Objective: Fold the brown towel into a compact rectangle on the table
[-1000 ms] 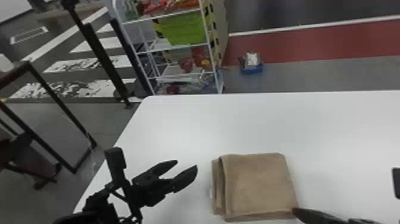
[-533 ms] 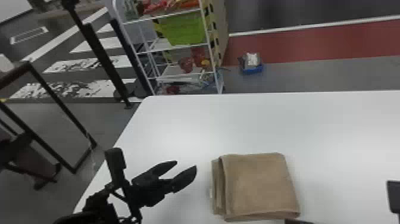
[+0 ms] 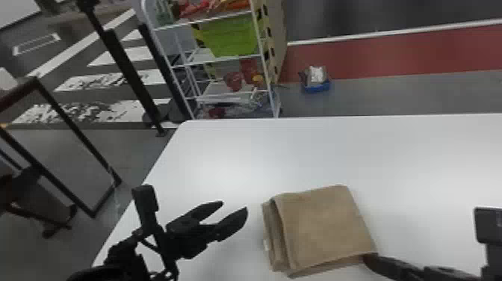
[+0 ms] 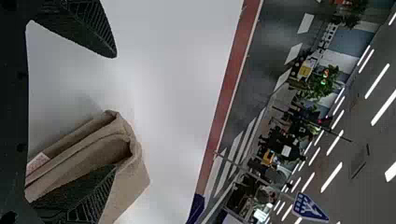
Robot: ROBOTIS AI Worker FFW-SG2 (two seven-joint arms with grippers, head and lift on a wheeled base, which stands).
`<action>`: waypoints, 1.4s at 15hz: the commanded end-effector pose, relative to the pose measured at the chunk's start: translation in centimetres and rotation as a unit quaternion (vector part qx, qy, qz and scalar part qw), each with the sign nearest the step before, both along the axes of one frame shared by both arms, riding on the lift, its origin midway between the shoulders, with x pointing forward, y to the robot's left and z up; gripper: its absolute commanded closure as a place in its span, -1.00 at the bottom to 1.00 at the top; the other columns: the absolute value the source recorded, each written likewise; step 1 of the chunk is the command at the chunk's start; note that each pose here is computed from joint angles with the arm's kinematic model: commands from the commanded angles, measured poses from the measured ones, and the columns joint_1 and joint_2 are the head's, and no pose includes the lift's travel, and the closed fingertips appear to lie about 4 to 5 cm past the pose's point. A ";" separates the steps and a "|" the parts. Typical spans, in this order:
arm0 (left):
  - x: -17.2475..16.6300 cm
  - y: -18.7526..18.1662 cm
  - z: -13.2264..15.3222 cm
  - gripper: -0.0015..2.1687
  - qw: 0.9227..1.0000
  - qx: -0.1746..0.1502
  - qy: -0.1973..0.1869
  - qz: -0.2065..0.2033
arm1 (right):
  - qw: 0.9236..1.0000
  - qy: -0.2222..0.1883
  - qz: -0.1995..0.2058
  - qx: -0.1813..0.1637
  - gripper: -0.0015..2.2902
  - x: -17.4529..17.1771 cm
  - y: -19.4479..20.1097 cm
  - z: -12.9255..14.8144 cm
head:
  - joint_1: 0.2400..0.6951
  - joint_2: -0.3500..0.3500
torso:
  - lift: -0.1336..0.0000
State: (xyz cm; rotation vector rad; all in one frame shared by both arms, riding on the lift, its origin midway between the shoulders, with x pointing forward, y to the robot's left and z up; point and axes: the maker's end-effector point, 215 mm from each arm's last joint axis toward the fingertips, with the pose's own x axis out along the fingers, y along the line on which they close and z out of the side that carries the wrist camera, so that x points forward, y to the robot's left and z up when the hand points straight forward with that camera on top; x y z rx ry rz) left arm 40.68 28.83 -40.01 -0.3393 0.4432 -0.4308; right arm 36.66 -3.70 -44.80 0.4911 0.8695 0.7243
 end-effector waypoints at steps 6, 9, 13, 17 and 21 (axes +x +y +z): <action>-0.3 0.2 0.0 -0.97 1.000 -0.005 0.002 0.000 | 0.999 -0.044 -0.022 -0.014 0.44 8.2 -0.7 1.4 | 1.00 0.95 | -0.85; -0.1 0.5 0.3 -0.97 1.000 -0.004 -0.001 0.001 | 0.997 -0.070 -0.025 -0.013 0.44 13.6 -0.3 2.8 | 1.00 0.89 | -0.85; -0.2 0.7 0.0 -0.97 1.000 -0.003 0.003 0.001 | 0.995 -0.098 -0.011 0.003 0.44 17.3 1.8 4.3 | 1.00 0.88 | -0.85; -0.1 0.3 0.0 -0.97 1.000 -0.004 0.006 -0.001 | 0.995 -0.092 0.023 0.039 0.44 17.6 4.4 5.8 | 1.00 0.92 | -0.85; -0.4 0.3 -0.2 -0.97 1.000 -0.006 0.015 0.001 | 0.993 -0.081 0.033 0.079 0.44 14.8 4.5 7.5 | 1.00 0.98 | -0.85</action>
